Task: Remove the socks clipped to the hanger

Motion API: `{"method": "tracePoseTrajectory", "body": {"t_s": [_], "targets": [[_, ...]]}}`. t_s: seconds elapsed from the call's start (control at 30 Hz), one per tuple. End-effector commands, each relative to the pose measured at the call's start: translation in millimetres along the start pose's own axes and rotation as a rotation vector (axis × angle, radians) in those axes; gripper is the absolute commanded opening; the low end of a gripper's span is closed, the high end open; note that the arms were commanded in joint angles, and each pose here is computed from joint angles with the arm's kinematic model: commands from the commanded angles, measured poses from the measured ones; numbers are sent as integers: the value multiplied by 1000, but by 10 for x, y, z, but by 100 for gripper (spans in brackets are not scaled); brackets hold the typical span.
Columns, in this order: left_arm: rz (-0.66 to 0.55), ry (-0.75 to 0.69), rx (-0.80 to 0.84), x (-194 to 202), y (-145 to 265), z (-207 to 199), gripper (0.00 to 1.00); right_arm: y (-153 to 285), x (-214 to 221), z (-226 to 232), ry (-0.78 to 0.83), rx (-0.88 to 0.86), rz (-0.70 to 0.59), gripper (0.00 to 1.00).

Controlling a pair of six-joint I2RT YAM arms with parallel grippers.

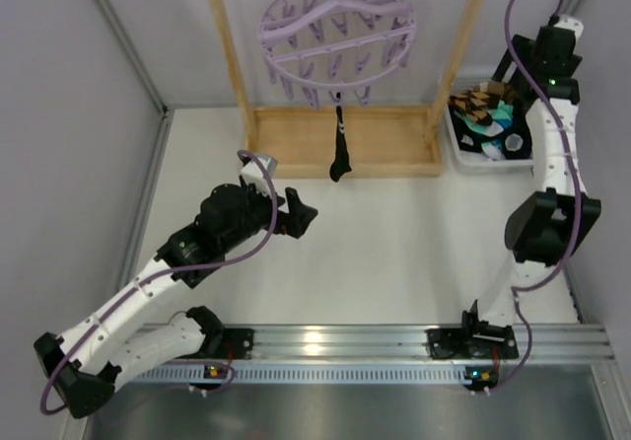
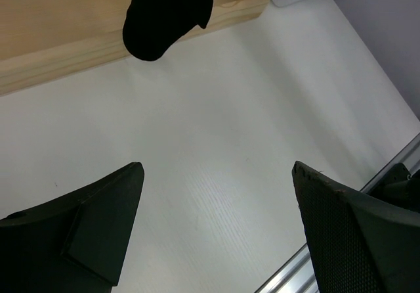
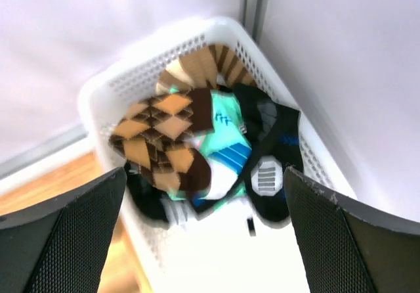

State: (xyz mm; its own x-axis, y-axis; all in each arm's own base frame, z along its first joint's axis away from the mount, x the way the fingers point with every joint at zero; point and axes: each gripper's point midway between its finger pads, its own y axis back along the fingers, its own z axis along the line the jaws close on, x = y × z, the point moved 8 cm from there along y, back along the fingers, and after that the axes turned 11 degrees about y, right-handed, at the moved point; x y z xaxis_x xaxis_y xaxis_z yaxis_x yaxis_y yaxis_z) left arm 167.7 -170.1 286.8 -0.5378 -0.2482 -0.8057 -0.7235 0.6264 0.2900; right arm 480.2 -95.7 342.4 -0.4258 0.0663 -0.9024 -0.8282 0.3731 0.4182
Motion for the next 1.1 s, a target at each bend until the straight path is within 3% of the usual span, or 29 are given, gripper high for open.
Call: {"method": "tracePoseTrajectory", "body": {"t_s": [0.0,0.07,0.13,0.17,0.2,0.23,0.3,0.37,0.6,0.77,0.93,1.07], "targets": [[-75,17,-25,-261,-73,-103,98,499,80,-75,-40,-60,-32,99],[-72,15,-70,-286,-232,-91,98,840,257,-20,-77,-133,-62,99],[-93,1,-71,-352,-349,-137,98,1084,244,110,-162,-255,-177,99],[-104,-27,-47,-352,-492,-185,98,1329,477,224,-179,-428,-183,99],[-114,-39,-31,-349,-570,-216,98,1455,396,286,-212,-522,-312,99],[-106,-61,-43,-290,-709,-213,99,1520,752,437,-282,-679,-250,99],[-176,-64,-22,-365,-867,-281,98,1882,788,475,-315,-818,-348,99],[-224,-84,-45,-396,-1066,-278,98,2133,967,577,-311,-916,-354,100],[-245,-108,-134,-355,-1317,-215,98,2779,1199,1238,-127,-1008,-399,98],[-341,-27,-226,-388,-901,-87,98,2745,1295,1642,-26,-926,-435,93],[-342,11,-378,-332,-487,126,98,2626,1476,2161,80,-959,-418,90],[-404,50,-396,-475,-204,109,98,2573,1598,2538,158,-947,-425,88]]}}
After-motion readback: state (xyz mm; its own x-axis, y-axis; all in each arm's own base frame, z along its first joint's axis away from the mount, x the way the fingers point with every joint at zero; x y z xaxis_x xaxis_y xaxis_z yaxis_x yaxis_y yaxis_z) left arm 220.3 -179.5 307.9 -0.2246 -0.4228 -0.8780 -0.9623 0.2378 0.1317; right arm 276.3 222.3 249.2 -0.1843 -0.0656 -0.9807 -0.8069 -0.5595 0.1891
